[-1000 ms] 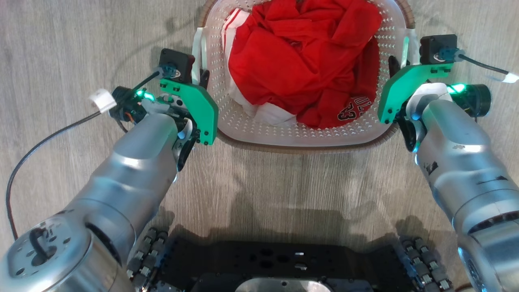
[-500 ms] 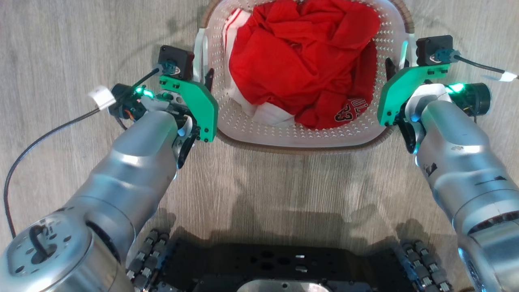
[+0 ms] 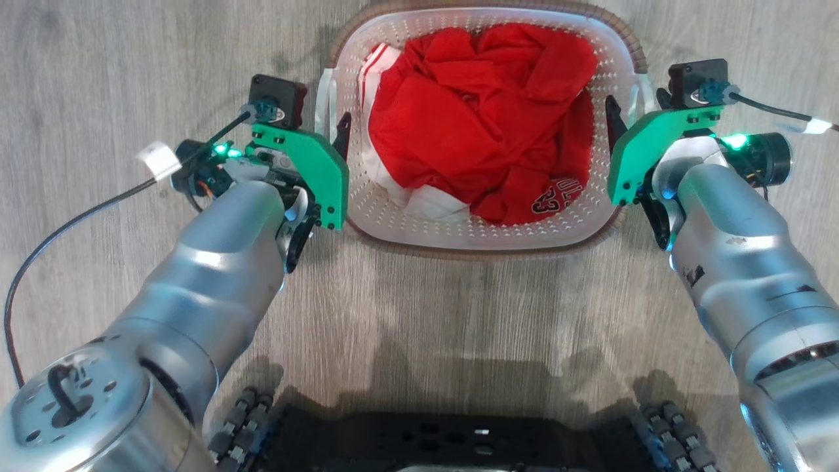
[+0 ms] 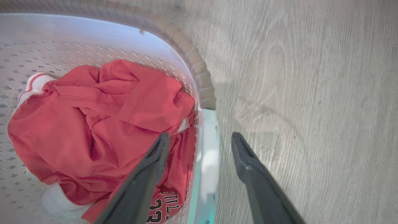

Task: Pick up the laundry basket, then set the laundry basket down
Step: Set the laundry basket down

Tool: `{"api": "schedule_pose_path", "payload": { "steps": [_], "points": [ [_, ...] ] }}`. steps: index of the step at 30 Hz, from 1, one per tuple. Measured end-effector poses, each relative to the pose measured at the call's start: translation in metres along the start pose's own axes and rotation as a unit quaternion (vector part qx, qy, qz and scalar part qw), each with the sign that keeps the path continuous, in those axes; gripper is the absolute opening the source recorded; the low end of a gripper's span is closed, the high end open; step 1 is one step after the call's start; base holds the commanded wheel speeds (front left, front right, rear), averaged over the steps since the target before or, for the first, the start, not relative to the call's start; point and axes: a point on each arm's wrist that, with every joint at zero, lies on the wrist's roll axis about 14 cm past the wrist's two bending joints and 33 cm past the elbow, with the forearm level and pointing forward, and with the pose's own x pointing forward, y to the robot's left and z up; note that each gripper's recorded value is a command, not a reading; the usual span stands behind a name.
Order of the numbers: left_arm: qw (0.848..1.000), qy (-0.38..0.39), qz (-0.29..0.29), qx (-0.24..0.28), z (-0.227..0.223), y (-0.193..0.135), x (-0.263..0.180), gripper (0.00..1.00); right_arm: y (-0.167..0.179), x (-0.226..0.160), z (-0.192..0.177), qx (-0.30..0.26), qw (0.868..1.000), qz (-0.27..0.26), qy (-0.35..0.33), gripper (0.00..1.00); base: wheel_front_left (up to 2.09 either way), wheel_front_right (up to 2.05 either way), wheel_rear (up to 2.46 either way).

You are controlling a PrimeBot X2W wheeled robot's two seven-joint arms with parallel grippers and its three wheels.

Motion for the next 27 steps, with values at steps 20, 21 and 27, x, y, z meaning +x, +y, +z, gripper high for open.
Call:
{"api": "schedule_pose_path", "payload": {
  "steps": [20, 21, 27],
  "points": [
    [0.99, -0.143, 0.015, 0.007, 0.09, -0.011, -0.056, 1.0, 0.017, -0.066, 0.114, -0.009, 0.984, 0.004, -0.177, 1.0, 0.0, 0.0, 0.0],
    [0.988, -0.154, 0.019, 0.005, 0.093, -0.01, -0.062, 1.0, 0.018, -0.072, 0.117, -0.009, 0.982, 0.005, -0.186, 1.0, 0.0, 0.0, 0.0],
    [0.974, -0.225, 0.035, -0.01, 0.112, -0.012, -0.1, 1.0, 0.028, -0.113, 0.128, -0.008, 0.971, 0.009, -0.241, 1.0, 0.0, 0.0, 0.0]
  ]
}}
